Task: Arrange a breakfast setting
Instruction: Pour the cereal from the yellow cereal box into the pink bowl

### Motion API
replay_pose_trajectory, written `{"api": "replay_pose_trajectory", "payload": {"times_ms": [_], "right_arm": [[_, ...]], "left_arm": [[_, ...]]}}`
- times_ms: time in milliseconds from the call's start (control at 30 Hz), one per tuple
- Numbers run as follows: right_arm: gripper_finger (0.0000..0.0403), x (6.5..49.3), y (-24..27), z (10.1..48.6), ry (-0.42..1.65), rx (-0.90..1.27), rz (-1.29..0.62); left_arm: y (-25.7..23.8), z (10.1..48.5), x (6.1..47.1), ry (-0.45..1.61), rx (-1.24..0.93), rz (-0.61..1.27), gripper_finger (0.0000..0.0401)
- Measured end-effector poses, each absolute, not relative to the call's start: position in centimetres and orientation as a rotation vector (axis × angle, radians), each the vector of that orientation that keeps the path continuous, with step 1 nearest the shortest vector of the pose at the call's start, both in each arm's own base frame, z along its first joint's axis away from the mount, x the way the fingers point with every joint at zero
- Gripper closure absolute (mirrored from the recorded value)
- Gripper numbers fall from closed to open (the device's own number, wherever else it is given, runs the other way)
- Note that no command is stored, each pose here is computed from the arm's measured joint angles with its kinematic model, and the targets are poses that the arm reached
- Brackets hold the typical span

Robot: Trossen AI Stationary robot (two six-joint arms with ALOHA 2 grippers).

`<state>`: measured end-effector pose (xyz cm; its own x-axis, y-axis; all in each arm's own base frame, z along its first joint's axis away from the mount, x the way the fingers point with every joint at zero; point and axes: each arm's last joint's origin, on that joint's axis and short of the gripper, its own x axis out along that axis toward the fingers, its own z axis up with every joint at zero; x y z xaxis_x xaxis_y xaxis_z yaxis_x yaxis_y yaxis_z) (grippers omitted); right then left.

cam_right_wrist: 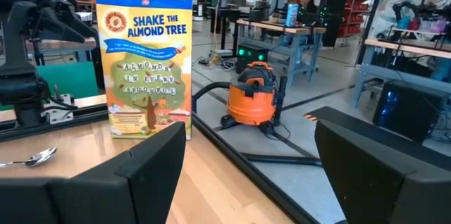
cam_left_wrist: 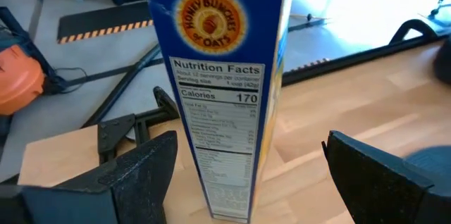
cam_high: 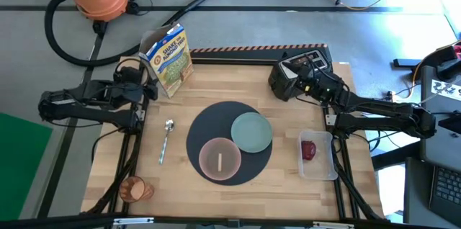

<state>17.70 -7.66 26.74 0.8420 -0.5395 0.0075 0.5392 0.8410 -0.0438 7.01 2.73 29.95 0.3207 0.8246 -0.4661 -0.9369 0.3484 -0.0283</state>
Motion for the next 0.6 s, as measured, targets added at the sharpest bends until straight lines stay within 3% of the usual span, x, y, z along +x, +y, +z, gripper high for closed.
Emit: {"api": "replay_pose_trajectory", "payload": {"times_ms": [600], "right_arm": [[0.0100, 17.7, -7.6, 26.5, 0.028, -0.043, -0.559]], "left_arm": [[2.9, 24.5, 8.3, 0.422, -0.311, 1.258, 0.0052]]}}
